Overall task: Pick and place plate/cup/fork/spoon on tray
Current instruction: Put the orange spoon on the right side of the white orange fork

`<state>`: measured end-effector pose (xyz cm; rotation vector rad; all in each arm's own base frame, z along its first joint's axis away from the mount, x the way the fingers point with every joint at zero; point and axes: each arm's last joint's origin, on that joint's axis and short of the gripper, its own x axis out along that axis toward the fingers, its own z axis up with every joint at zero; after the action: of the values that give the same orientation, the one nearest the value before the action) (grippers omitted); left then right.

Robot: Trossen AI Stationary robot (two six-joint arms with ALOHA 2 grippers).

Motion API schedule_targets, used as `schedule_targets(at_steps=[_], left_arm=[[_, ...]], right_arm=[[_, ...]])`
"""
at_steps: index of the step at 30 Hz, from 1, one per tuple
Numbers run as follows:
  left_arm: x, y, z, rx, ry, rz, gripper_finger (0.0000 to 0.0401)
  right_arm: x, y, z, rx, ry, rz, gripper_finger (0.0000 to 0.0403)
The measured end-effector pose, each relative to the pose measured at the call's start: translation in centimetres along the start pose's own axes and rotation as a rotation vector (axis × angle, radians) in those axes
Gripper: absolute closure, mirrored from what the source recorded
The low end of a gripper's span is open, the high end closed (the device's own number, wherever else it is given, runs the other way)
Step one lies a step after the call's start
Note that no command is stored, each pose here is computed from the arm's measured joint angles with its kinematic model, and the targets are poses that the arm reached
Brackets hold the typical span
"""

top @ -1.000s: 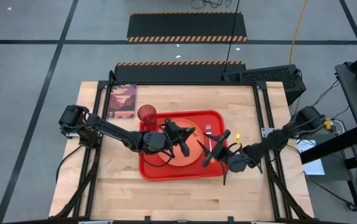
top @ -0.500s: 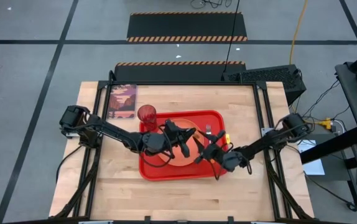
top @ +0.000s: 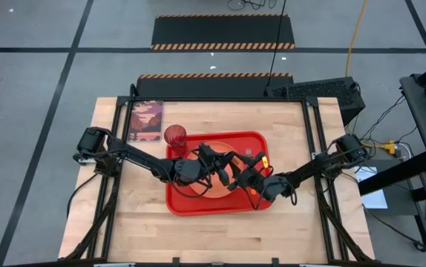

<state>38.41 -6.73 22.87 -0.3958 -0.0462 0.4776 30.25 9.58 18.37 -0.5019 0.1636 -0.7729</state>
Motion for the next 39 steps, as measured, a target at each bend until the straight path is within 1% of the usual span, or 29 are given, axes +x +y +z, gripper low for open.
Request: schedule_targets(at_steps=[3,8,11,13,18,23,26,30,33,36,39], left_arm=[[-0.01,0.01,-0.02,0.003,-0.005,0.011,0.0393],[0.02,0.07,-0.01,0.006,-0.005,0.014,0.0396],[0.02,0.05,0.01,0.009,-0.007,0.015,0.0390],[0.01,0.06,-0.01,0.008,-0.007,0.016,0.0389],[-0.02,0.02,-0.03,0.009,-0.005,0.012,0.0394],[-0.04,-0.02,-0.10,0.014,0.004,0.001,0.0382],[-0.09,-0.10,-0.09,0.019,0.003,-0.008,0.0394],[-0.12,-0.17,-0.09,0.028,0.003,-0.016,0.0392],[-0.17,-0.26,-0.08,0.023,0.003,-0.025,0.0396],[-0.21,-0.30,-0.11,0.023,0.004,-0.027,0.0395],[-0.20,-0.29,-0.10,0.022,0.004,-0.026,0.0396]], right_arm=[[-0.03,0.06,-0.07,-0.018,0.005,-0.001,0.0292],[-0.04,0.11,-0.15,-0.013,0.010,0.001,0.0339],[-0.05,0.06,-0.07,0.004,0.008,-0.002,0.0356],[-0.05,0.07,-0.09,0.002,0.010,-0.003,0.0360],[-0.05,0.07,-0.09,0.001,0.010,-0.003,0.0361],[-0.27,0.14,-0.03,-0.002,0.009,-0.002,0.0360],[-0.29,0.16,-0.08,-0.014,0.013,-0.004,0.0341],[-0.29,0.27,-0.27,-0.043,0.025,-0.003,0.0305],[-0.29,0.32,-0.38,-0.061,0.031,-0.003,0.0287],[-0.30,0.34,-0.40,-0.064,0.032,-0.001,0.0286],[-0.30,0.36,-0.42,-0.055,0.032,0.000,0.0303]])
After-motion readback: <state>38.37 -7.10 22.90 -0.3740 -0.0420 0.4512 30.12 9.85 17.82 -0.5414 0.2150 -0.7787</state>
